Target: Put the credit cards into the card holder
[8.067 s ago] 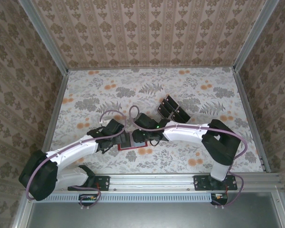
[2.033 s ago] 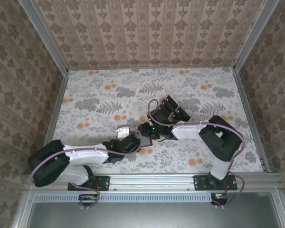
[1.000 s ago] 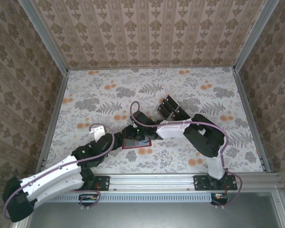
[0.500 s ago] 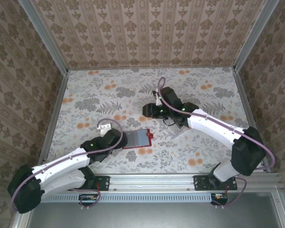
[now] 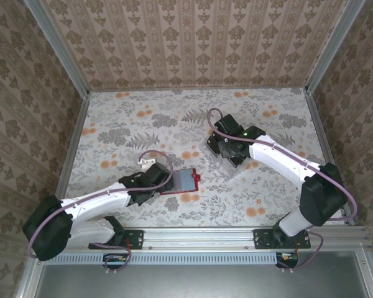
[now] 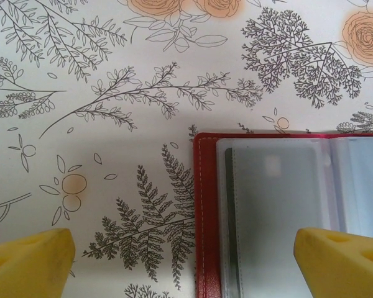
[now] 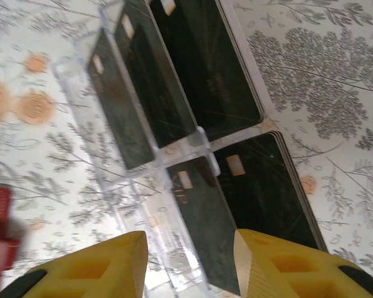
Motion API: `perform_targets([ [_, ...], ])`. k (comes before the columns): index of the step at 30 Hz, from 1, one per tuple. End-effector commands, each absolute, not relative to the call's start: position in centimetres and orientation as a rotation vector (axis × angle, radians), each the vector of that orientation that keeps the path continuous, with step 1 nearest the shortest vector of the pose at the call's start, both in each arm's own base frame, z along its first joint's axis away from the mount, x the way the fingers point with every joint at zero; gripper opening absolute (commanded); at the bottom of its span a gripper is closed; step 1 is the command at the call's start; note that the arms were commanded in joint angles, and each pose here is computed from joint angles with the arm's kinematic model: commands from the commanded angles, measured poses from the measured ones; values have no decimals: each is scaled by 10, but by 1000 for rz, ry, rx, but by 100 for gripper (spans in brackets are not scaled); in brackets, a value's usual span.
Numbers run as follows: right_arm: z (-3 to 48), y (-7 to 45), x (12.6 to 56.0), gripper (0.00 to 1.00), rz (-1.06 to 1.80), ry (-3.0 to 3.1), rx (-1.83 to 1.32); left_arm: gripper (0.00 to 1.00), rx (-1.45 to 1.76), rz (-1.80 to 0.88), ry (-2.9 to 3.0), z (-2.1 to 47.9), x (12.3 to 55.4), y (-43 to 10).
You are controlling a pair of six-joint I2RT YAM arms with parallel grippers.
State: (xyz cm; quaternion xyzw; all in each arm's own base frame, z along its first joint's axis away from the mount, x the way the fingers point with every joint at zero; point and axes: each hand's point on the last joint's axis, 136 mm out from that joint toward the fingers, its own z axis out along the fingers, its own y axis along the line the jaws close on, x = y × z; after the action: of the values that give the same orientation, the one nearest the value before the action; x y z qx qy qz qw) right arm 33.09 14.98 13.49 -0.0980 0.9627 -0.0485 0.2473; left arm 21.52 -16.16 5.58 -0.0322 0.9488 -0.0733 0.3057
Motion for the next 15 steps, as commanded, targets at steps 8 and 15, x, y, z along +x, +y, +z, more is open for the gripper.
perform_targets([
  [8, 119, 127, 333, 42, -285, 2665, -296, 100, -75, -208, 2498, 64, 220, -165],
  [15, 103, 135, 329, 41, -222, 2712, -305, 100, -77, -207, 2496, 64, 220, -165],
])
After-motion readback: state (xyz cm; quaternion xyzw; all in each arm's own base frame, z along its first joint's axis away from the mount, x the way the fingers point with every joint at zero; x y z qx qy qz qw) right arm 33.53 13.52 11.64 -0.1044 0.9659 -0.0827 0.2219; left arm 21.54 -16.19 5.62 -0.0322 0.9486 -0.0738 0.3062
